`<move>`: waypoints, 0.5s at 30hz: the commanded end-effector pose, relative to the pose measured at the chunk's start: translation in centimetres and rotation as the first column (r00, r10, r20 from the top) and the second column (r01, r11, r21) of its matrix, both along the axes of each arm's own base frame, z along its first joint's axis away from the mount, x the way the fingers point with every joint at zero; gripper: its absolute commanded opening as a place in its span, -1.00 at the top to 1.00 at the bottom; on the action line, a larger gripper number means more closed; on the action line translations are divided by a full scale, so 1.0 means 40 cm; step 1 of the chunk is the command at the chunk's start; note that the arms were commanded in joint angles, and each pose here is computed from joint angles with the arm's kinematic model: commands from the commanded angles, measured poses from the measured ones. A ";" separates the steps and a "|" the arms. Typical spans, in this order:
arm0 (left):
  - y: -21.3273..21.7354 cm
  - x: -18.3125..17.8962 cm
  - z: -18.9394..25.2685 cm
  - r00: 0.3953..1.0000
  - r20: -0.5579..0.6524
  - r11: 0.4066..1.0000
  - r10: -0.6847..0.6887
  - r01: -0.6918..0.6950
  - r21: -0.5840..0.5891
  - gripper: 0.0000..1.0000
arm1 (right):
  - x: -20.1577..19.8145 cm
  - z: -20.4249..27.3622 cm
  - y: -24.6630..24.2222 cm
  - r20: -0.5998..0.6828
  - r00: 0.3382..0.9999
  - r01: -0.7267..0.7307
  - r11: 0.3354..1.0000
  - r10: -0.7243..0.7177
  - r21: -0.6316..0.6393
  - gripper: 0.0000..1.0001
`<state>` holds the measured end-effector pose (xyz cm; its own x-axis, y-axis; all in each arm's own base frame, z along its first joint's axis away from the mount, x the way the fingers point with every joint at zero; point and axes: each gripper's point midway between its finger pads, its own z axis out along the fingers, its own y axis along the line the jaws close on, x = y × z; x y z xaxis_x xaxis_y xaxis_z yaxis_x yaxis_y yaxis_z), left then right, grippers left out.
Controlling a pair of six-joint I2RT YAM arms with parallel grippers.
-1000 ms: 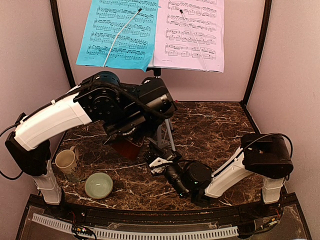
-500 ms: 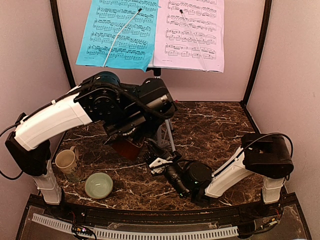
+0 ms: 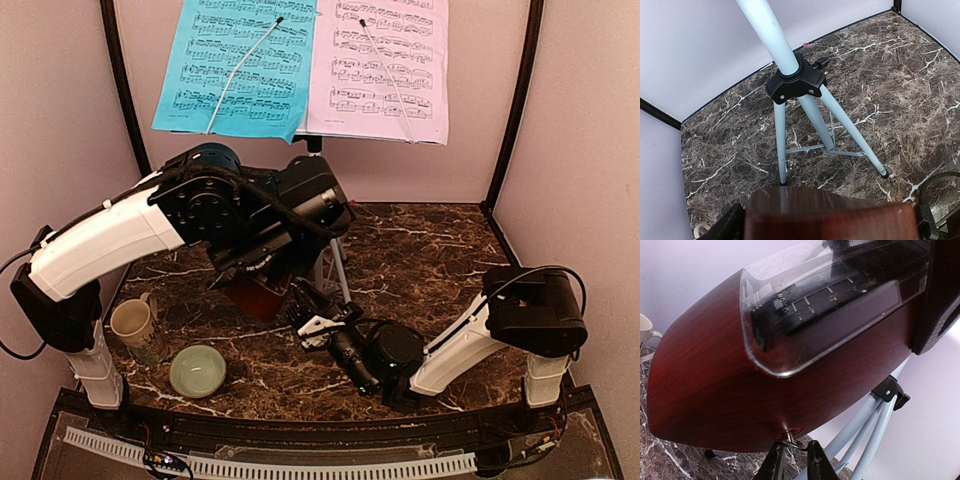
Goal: Set up the instrument practice props
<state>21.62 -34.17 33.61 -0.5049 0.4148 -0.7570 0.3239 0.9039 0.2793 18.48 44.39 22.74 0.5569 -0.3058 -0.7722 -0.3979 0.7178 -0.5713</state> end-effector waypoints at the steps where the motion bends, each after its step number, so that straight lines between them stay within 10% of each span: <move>1: 0.031 -0.004 0.088 0.998 0.056 0.994 0.014 -0.008 -0.111 1.00 | -0.009 0.141 -0.059 0.043 0.999 -0.002 0.966 -0.009 0.258 0.60; 15: 0.034 -0.005 0.091 0.998 0.058 0.994 0.015 -0.009 -0.111 1.00 | -0.002 0.141 -0.072 0.035 0.999 0.018 0.966 -0.028 0.257 0.54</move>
